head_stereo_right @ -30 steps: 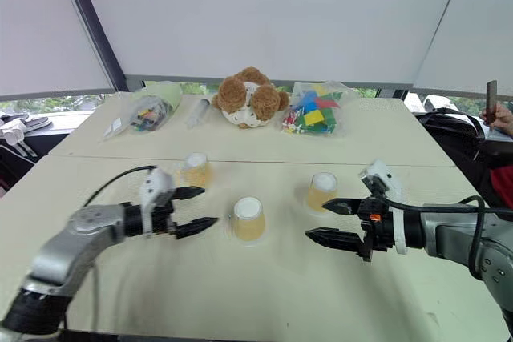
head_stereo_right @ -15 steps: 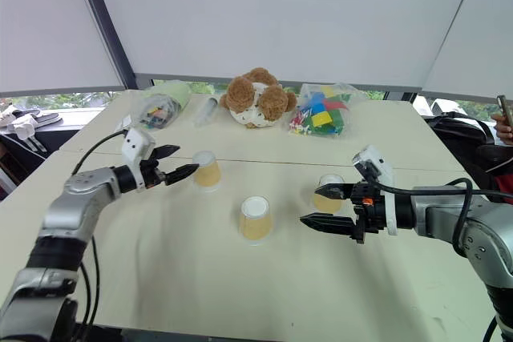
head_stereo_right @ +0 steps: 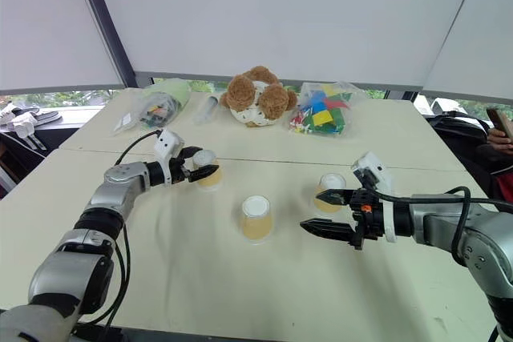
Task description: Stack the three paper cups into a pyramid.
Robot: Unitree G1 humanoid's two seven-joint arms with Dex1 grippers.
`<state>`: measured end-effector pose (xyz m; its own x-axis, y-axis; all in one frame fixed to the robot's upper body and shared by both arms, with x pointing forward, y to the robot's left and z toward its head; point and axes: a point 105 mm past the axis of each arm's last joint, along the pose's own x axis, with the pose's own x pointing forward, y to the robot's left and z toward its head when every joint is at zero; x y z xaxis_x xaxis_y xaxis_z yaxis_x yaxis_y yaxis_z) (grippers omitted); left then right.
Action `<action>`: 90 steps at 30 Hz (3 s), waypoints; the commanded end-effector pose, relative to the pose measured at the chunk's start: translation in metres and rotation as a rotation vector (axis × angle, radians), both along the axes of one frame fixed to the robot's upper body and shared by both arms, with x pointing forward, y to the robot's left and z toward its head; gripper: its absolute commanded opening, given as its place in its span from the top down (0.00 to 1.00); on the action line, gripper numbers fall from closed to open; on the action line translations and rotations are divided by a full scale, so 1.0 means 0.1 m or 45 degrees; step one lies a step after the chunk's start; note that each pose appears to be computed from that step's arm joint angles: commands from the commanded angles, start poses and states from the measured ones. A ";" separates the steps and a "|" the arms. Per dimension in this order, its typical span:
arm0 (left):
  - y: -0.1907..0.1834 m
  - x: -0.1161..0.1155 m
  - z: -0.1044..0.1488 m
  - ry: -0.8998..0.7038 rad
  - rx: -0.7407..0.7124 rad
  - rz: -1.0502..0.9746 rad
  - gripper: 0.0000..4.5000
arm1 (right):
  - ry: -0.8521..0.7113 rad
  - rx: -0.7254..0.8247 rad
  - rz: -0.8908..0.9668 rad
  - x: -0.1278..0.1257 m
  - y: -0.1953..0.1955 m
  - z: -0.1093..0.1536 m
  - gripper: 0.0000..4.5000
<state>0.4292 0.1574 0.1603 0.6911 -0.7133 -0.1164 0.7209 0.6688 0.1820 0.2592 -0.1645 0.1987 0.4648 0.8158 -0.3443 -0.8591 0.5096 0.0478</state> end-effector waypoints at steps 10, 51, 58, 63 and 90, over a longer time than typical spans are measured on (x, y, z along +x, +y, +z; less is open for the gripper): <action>0.12 -0.11 0.44 -0.148 -0.037 -0.097 0.51 | -0.075 0.013 -0.018 -0.01 -0.07 0.14 0.00; -0.56 -1.04 -0.20 -0.001 0.001 -0.328 0.09 | -0.044 0.025 0.014 0.09 -0.05 0.08 0.00; -0.43 -1.03 -0.07 -0.042 -0.025 -0.251 0.01 | -0.044 0.035 -0.017 0.13 -0.11 0.06 0.00; -0.18 -1.22 0.16 -0.057 0.065 -0.226 0.01 | -0.073 0.098 -0.058 0.19 -0.19 0.13 0.00; 0.04 -1.85 0.73 0.099 0.102 -0.247 0.01 | -0.397 0.263 -0.441 0.80 -0.65 0.11 0.00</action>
